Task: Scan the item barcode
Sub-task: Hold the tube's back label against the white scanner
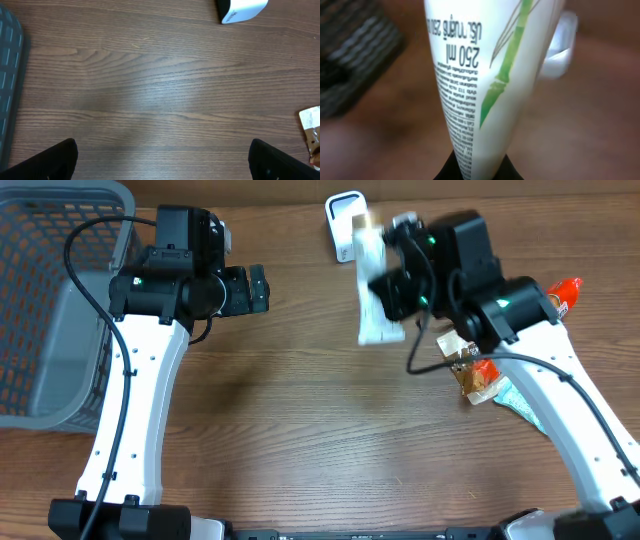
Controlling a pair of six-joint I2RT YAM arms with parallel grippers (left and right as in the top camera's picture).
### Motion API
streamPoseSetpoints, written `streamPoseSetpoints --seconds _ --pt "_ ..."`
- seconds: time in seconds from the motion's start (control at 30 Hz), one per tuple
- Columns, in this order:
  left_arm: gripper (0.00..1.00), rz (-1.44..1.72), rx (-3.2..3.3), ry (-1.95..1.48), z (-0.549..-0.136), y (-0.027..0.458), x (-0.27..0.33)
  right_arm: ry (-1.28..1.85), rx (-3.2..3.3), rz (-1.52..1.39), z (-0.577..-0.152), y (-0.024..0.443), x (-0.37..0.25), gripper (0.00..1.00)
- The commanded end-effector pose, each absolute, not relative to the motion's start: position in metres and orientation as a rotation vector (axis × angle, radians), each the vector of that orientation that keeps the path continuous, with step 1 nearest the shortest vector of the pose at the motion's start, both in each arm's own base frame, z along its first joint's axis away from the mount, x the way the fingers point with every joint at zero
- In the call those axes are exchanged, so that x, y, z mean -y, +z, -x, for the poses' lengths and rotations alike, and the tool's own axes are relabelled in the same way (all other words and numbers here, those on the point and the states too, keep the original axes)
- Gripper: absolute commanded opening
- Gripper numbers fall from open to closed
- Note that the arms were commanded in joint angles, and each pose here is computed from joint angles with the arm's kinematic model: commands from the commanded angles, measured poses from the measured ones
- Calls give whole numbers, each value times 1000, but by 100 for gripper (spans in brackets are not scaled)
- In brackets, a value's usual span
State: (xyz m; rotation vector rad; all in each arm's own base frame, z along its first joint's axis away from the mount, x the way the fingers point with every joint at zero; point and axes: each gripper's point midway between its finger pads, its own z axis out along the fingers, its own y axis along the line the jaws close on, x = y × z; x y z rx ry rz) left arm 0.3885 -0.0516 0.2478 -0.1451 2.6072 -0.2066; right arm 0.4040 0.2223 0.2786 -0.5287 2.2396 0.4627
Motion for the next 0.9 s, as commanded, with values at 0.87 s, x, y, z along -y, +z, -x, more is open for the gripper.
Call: streamPoseSetpoints --seconds 0.87 --pt "99 120 -2577 -202 -389 259 52 -925 -1694 919 -615 183 -196 3"
